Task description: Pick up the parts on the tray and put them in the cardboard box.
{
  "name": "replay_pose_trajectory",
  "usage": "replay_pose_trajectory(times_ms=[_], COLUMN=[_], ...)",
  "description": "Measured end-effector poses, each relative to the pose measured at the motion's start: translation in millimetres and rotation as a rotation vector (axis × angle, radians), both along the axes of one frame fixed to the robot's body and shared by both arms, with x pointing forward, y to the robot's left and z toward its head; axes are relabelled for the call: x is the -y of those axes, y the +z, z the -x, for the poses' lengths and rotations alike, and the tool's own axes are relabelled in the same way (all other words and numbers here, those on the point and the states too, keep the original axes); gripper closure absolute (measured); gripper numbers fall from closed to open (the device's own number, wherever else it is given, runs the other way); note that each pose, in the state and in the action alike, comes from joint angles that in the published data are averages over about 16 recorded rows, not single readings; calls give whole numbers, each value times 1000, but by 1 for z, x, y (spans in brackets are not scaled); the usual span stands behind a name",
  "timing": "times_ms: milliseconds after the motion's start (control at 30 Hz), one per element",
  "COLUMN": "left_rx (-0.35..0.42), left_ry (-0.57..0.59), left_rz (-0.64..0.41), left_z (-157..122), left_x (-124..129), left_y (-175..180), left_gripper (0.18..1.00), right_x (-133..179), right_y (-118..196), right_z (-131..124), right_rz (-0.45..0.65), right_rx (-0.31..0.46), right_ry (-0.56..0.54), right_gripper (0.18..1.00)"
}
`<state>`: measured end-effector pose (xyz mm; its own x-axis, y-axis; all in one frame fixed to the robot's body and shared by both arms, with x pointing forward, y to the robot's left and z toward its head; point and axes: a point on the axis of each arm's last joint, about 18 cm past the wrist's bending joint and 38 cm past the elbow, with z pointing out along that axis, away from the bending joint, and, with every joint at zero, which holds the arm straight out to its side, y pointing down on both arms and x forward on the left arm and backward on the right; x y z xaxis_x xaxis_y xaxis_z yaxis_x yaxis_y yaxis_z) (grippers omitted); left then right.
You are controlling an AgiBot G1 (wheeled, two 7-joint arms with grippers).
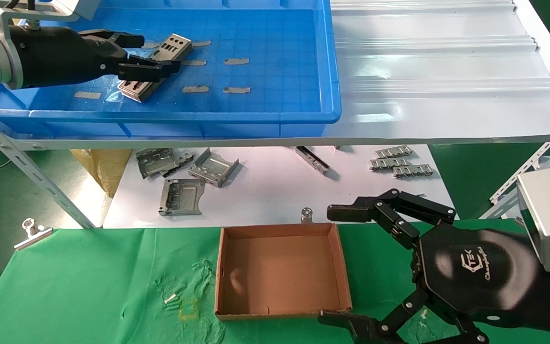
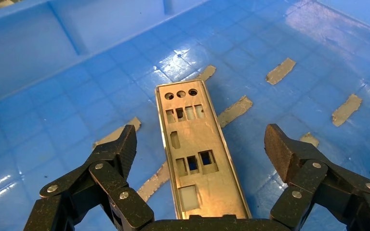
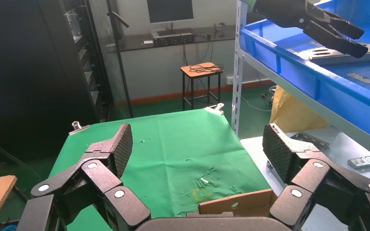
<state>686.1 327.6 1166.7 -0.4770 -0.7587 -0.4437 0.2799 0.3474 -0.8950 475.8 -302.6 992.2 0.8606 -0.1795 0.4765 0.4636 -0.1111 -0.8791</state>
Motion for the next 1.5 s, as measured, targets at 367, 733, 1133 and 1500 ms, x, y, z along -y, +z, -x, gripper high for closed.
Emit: replay_pose_trajectory(times_ms=[367,733,1133,1500], left_rx=[-2,5,21,58], left_ry=[-4,10,12,-4], left_rz=[12,7,0,-8], left_z=[-1,-4,-3,4], left_x=[1,1,0,1], left_y=[-1,-2,2,13], left_gripper=[286,470,687,726], right_x=[0,0,0,0], right_y=[0,0,0,0], right_z=[0,0,0,0], right_rz=[0,0,0,0], right_rx=[0,0,0,0], right_ry=[0,0,0,0], right_gripper=[178,178,178,178])
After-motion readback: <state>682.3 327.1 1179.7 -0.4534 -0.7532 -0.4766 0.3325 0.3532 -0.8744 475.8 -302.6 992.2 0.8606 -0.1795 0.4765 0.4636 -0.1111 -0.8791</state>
